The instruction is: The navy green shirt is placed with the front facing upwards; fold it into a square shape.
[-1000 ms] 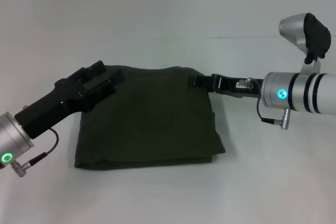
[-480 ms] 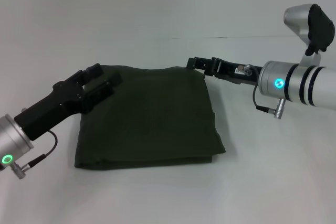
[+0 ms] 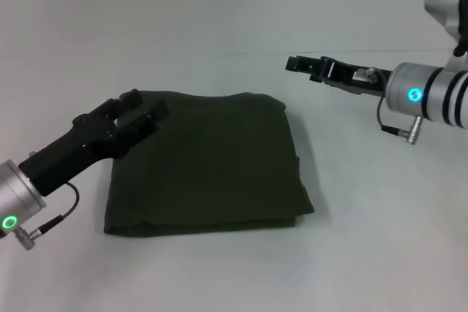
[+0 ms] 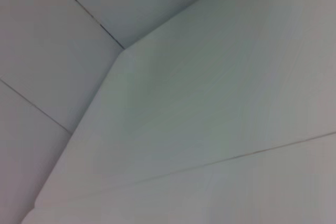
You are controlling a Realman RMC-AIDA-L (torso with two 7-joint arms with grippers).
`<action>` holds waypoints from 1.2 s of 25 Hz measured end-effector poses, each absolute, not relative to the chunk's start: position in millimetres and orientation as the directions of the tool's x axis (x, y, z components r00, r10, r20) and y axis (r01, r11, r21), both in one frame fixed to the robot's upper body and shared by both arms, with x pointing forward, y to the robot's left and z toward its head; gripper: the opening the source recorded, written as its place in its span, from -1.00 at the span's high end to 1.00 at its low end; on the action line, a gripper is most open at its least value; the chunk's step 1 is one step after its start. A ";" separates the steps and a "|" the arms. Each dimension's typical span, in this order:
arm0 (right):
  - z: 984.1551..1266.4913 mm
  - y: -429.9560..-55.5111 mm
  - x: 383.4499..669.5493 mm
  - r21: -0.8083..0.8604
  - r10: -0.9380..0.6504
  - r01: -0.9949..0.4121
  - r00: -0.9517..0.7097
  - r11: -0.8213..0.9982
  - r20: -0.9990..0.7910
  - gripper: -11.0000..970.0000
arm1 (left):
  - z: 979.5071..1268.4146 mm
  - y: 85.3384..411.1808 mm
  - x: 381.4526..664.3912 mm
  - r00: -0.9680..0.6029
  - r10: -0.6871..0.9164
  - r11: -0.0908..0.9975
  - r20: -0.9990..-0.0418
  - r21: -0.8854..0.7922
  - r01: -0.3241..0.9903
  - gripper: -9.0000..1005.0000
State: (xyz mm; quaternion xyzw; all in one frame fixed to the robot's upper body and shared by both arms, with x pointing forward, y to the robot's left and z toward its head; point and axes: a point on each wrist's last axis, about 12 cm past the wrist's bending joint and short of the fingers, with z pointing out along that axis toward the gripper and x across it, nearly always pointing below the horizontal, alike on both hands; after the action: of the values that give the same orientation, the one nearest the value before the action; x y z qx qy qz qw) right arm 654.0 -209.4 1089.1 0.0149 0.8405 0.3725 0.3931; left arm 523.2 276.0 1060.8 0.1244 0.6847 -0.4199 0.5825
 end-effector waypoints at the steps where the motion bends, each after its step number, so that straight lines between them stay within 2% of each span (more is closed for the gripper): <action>1: 1089.1 -211.5 653.5 0.638 0.318 -0.268 -0.691 0.721 -0.650 -0.30 | 1060.9 276.2 523.4 -0.290 -0.320 0.617 -0.902 -0.430 0.658 -0.50; 7: 1088.5 -224.1 647.4 0.625 0.284 -0.300 -0.696 0.721 -0.660 -0.28 | 1062.5 279.2 525.2 -0.281 -0.320 0.626 -0.905 -0.424 0.654 -0.50; 16: 1095.9 -263.7 625.1 0.627 0.212 -0.393 -0.709 0.673 -0.672 -0.25 | 1064.4 285.7 537.0 -0.274 -0.304 0.677 -0.912 -0.409 0.612 -0.50; 20: 1092.8 -273.8 616.5 0.648 0.185 -0.374 -0.757 0.663 -0.627 -0.23 | 1064.6 286.0 537.7 -0.274 -0.302 0.679 -0.913 -0.408 0.610 -0.50; 24: 1083.4 -267.3 611.0 0.652 0.129 -0.333 -0.822 0.681 -0.554 -0.22 | 1065.9 289.8 536.9 -0.265 -0.295 0.687 -0.918 -0.396 0.609 -0.50; 30: 1072.4 -234.2 605.9 0.659 0.057 -0.337 -0.864 0.672 -0.500 -0.20 | 1067.0 296.9 535.0 -0.255 -0.278 0.706 -0.926 -0.377 0.599 -0.50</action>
State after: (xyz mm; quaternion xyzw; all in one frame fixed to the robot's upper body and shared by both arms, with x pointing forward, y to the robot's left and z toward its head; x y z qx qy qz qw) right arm 605.9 -234.2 1072.4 -0.0795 0.8800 0.3969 0.2485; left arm 535.0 296.9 1067.0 0.1143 0.7025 -0.3658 0.5997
